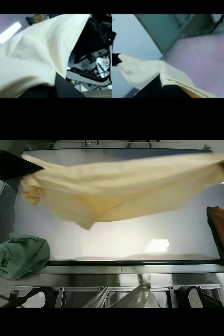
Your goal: Fold the shirts.
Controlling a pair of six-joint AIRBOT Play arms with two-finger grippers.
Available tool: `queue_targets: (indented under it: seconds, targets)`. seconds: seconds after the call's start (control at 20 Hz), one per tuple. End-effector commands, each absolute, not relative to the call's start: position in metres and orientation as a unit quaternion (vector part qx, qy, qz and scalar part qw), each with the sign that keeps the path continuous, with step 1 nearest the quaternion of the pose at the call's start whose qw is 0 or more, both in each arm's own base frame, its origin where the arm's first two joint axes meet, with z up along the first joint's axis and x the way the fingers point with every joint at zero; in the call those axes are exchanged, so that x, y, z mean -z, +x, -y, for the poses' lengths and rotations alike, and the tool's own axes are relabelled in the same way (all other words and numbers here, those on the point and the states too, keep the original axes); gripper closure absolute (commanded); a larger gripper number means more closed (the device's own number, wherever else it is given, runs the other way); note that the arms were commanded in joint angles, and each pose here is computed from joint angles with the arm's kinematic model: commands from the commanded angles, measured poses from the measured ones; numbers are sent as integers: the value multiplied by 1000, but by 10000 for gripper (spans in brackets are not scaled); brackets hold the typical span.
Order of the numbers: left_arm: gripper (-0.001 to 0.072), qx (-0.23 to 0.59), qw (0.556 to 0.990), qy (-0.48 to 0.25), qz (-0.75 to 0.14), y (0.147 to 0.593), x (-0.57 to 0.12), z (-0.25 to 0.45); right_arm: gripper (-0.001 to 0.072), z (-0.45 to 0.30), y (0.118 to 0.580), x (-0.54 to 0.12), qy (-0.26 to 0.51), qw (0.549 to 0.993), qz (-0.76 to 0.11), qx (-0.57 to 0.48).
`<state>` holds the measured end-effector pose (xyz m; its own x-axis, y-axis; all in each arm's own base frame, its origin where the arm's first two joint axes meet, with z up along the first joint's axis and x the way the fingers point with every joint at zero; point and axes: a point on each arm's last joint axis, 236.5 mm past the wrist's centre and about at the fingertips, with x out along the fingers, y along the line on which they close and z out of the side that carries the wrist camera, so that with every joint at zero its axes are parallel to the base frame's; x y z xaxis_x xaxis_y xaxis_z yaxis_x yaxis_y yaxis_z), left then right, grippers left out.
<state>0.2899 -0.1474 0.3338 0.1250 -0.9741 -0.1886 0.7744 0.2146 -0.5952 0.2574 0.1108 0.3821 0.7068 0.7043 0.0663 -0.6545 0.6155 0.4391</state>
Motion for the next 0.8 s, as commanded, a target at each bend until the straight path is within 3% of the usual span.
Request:
queue_targets:
  seconds: [0.0,0.15,0.3,0.5,0.75]
  targets:
    - [676,576,800,-65,-155,214,-412,165,693,-130,201,-476,80,936,70,-335]
    - [676,506,850,1,-148,209,-420,155,693,-128,204,-478,81,938,61,-330]
    - [676,477,860,-9,-180,243,-403,135,693,-106,240,-435,126,940,-6,-316]
    - [677,514,803,-92,-286,326,-318,125,692,-84,304,-323,235,911,-131,-314]
    - [674,485,696,-126,-515,406,-97,147,692,-92,383,-143,317,870,-266,-267]
